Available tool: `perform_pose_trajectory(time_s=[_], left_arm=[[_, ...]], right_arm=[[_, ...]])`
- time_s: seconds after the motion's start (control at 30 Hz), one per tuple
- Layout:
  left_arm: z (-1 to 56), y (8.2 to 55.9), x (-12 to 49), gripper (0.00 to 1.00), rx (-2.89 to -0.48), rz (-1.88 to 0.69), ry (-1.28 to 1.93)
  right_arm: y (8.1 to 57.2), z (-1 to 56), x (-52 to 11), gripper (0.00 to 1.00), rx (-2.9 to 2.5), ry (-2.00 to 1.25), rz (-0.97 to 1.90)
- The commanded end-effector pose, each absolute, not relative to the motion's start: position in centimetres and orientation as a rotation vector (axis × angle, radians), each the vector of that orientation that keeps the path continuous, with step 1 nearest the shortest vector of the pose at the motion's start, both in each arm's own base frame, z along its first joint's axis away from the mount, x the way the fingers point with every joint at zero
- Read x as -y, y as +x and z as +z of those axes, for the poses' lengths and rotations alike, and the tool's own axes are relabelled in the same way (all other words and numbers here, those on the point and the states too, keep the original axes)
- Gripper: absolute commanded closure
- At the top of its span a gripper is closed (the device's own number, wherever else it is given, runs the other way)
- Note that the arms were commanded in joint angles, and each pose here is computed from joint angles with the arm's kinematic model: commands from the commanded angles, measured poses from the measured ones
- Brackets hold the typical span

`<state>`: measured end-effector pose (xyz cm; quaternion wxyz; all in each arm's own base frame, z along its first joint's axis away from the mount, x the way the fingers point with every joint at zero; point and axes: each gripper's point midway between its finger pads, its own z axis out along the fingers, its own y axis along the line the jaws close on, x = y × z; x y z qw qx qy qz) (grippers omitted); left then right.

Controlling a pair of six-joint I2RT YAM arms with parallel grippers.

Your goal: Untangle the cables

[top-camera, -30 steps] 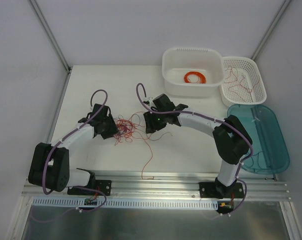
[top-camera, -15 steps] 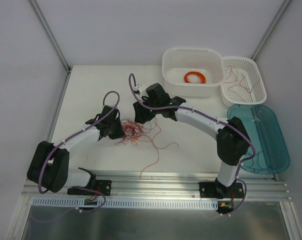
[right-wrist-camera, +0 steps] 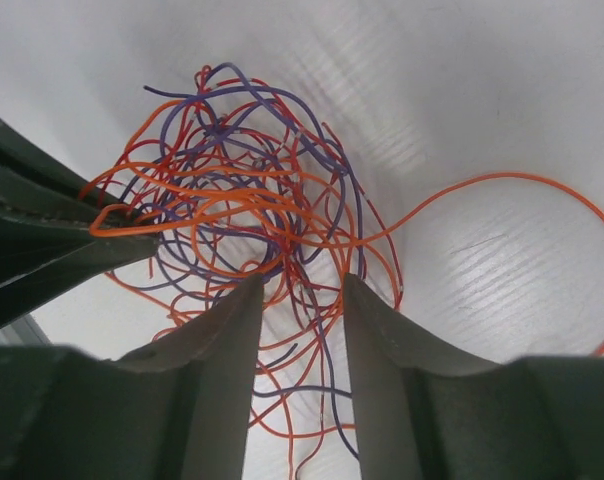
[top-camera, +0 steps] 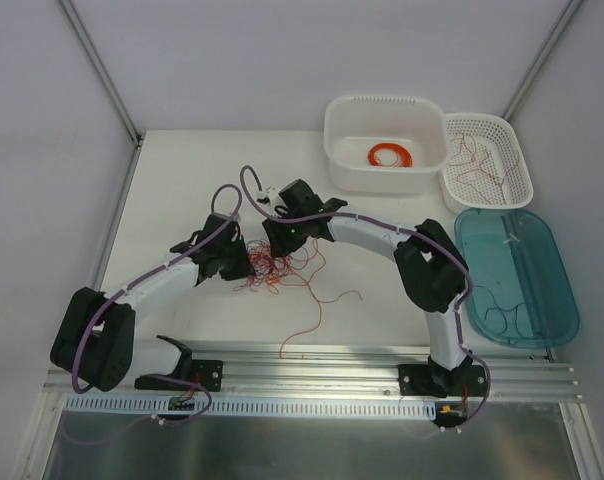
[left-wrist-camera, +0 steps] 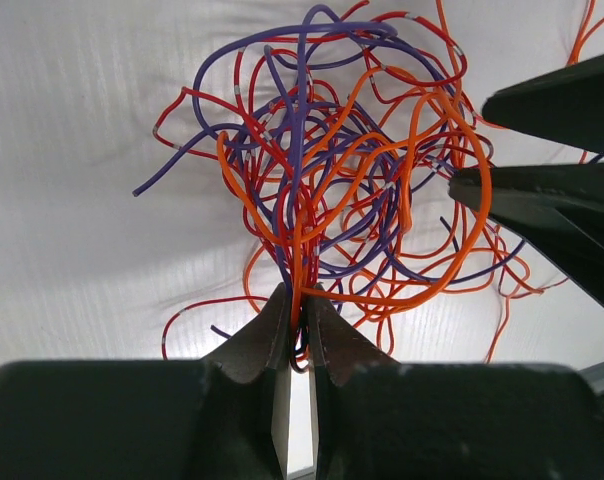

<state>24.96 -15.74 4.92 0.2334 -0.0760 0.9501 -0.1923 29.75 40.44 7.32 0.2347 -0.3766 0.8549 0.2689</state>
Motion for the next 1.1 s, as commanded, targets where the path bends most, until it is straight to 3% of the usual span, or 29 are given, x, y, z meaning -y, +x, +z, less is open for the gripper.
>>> perform_pose_trajectory(time_s=[0.0, 0.2, 0.33, 0.57, 1.07], left_arm=[[5.8, 24.8, 16.6, 1.0, -2.577, -0.584, -0.138], [5.5, 24.6, 16.6, 1.0, -2.584, -0.585, -0.149], [5.3, 24.7, 16.1, 1.0, -2.584, -0.554, -0.162], [3.8, 24.4, 14.4, 1.0, -2.62, -0.439, -0.291], [2.8, 24.9, 10.6, 1.0, -2.672, -0.278, -0.466]], right_arm=[[30.5, 9.2, -41.8, 0.62, -2.264, -1.067, 0.773], [30.2, 8.8, -41.7, 0.78, -2.266, -1.089, 0.779], [29.8, 8.7, -41.3, 0.99, -2.273, -1.098, 0.775], [29.6, 13.9, -38.5, 0.99, -2.216, -1.039, 0.78], [31.0, 37.5, -24.2, 0.99, -1.808, -0.556, 0.995]])
